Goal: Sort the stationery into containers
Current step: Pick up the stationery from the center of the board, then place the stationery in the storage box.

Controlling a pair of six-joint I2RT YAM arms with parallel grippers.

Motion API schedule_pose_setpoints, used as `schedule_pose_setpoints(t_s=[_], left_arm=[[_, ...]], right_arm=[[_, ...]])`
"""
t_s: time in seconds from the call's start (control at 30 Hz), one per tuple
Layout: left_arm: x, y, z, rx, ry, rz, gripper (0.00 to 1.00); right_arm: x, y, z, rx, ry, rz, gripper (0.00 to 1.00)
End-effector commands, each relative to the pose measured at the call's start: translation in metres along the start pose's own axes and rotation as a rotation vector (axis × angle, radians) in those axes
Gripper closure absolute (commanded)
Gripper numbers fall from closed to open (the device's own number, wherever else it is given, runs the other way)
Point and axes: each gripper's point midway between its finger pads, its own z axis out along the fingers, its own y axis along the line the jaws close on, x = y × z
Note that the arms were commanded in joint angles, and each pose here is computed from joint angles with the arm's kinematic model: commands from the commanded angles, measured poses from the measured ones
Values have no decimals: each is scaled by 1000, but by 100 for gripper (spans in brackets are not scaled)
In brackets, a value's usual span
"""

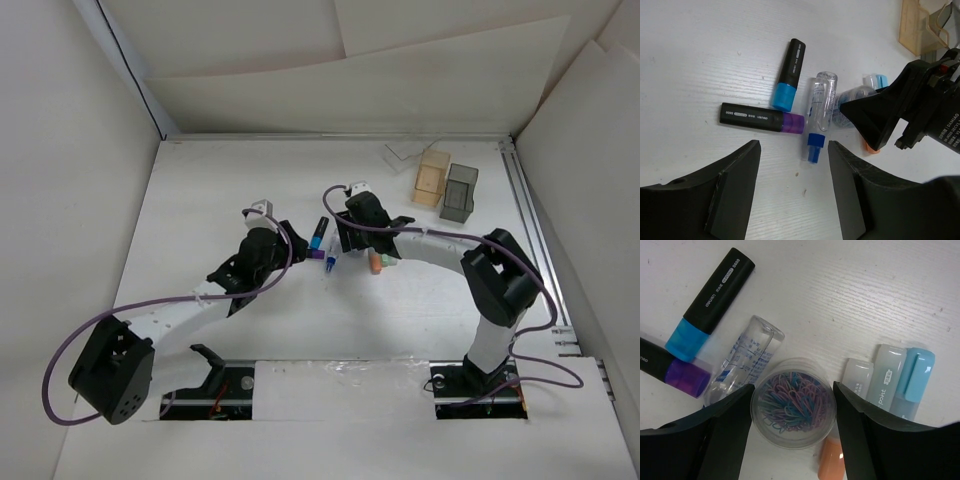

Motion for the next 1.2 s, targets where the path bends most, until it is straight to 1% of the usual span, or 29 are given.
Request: schedule_pose_setpoints(t_s=[0.0, 0.03, 0.1, 0.13, 0.2, 0.23, 0.3, 0.33, 0.4, 0.43, 0.47, 0.5, 0.53, 0.57, 0.6, 0.63, 0.67, 0.7, 0.73, 0.77, 0.8, 0.83, 0.9, 0.93, 0.97, 1.03, 1.07, 1.17], left_arm=[[-10, -11, 1, 50, -36, -2, 48], [-10, -11, 1, 50, -36, -2, 48], [-11, -14, 0, 63, -37, -4, 48], [-13, -16, -1, 69, -44, -6, 48], [-13, -16, -1, 69, -44, -6, 48], [-16, -17, -3, 76, -52, 1, 48], [-16, -17, -3, 76, -52, 1, 48], [-16, -17, -3, 76, -52, 1, 48], [-16, -17, -3, 76, -52, 1, 48], [-16, -17, -3, 76, -52, 1, 48], [-16, -17, -3, 76, -52, 1, 48], [-15, -18, -3, 83, -46, 1, 48], [-16, -20, -3, 89, -53, -1, 48], [-14, -18, -1, 82, -45, 2, 48], [-14, -21, -2, 96, -45, 0, 48], [-14, -21, -2, 96, -45, 9, 48], [-14, -21, -2, 96, -45, 9, 48], [-12, -19, 0, 90, -39, 11, 48], [-14, -21, 0, 96, -45, 9, 48], [-14, -20, 0, 96, -46, 18, 48], [-14, -20, 0, 96, -46, 19, 48], [-13, -20, 2, 95, -45, 19, 48], [-15, -22, 2, 101, -53, 17, 48], [-12, -20, 4, 95, -45, 19, 48], [-12, -20, 4, 95, -45, 19, 48], [-10, -19, 7, 91, -40, 29, 48], [-10, -22, 7, 104, -40, 28, 48], [-7, -20, 10, 99, -34, 30, 50]], right_arm=[[-21, 5, 1, -13, -61, 30, 32], [-23, 4, -2, -13, -62, 30, 44], [-26, 4, -8, -16, -68, 42, 53], [-42, 2, -17, -20, -105, 58, 62], [-54, 1, -29, -17, -127, 63, 62], [-74, -2, -37, -12, -173, 80, 62], [-96, -20, -49, 12, -204, 103, 62], [-123, -23, -57, -2, -256, 117, 62], [-145, -40, -59, 18, -283, 136, 63], [-159, -62, -57, 45, -304, 168, 63], [-180, -71, -54, 49, -335, 187, 63], [-193, -99, -50, 84, -352, 222, 63], [-200, -114, -46, 109, -354, 229, 63], [-231, -127, -54, 119, -419, 249, 65], [-229, -141, -33, 147, -389, 261, 65], [-234, -155, -27, 167, -384, 273, 65], [-240, -178, -22, 201, -389, 287, 65], [-268, -189, -30, 209, -445, 300, 65], [-257, -202, -5, 238, -396, 308, 65], [-261, -220, 1, 262, -399, 314, 65], [-284, -229, -7, 268, -458, 323, 65], [-275, -241, 18, 282, -431, 330, 65], [-275, -264, 29, 301, -424, 348, 65], [-293, -270, 23, 292, -468, 351, 65], [-284, -278, 41, 300, -449, 365, 65], [-286, -290, 46, 295, -466, 372, 65], [-284, -291, 52, 295, -466, 372, 65], [-290, -296, 52, 290, -496, 373, 63]])
